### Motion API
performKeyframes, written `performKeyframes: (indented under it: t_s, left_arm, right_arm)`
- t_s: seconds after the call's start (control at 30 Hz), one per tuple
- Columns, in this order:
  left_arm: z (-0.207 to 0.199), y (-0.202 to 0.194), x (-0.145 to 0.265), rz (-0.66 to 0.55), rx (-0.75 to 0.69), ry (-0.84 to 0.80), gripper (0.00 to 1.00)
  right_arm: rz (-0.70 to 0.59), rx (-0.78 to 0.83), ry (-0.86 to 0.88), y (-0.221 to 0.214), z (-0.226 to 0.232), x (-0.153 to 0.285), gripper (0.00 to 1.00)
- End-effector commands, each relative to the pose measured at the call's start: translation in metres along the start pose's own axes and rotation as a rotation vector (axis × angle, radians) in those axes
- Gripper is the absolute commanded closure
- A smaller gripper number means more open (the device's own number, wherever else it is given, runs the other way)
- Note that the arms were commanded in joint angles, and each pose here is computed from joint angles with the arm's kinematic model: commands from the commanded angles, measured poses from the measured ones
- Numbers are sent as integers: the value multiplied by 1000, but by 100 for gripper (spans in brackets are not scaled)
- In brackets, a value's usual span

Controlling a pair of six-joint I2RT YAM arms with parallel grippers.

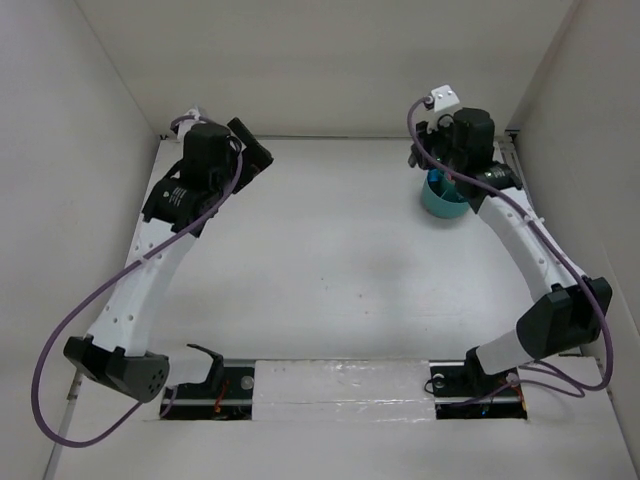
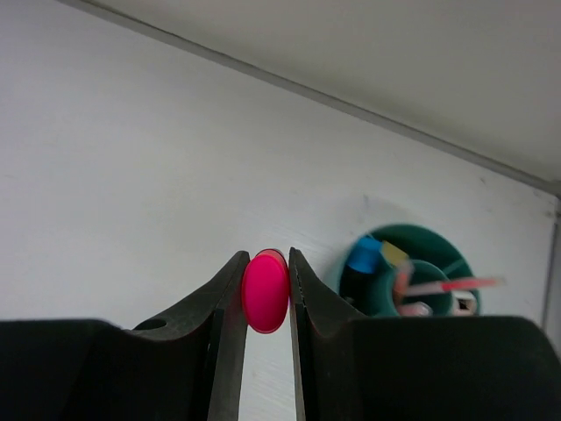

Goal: Sort the stationery into containers
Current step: Place the pen in the storage box.

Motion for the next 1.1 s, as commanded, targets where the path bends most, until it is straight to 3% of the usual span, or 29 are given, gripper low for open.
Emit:
performKeyframes:
  t_s: [0.0,0.17,0.5,1.07]
  left_arm:
    - [32,5,32,-54,-171,103,0]
    - [58,-18,34,-13,-263,132,0]
    - [85,-48,18,18,-351,145,0]
    - [94,-59,15,2,-345,132,0]
  right_arm:
    - [137,31,-89,-15,-34,6,100]
    - [157,8,-167,-18,-69,8,100]
    - [188,9,-189,-32,-86,-32,100]
    - [277,13,-235,-62,-104,-58,100]
Point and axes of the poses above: each gripper's point midway between its finger pads, its own x axis back along the fingers, its own z axis along the line the jaws close on, y = z × x, the point moved 7 cm from there along x, back along the fingers, and after that the axes turned 6 degrees about -x, right-handed, at the moved point
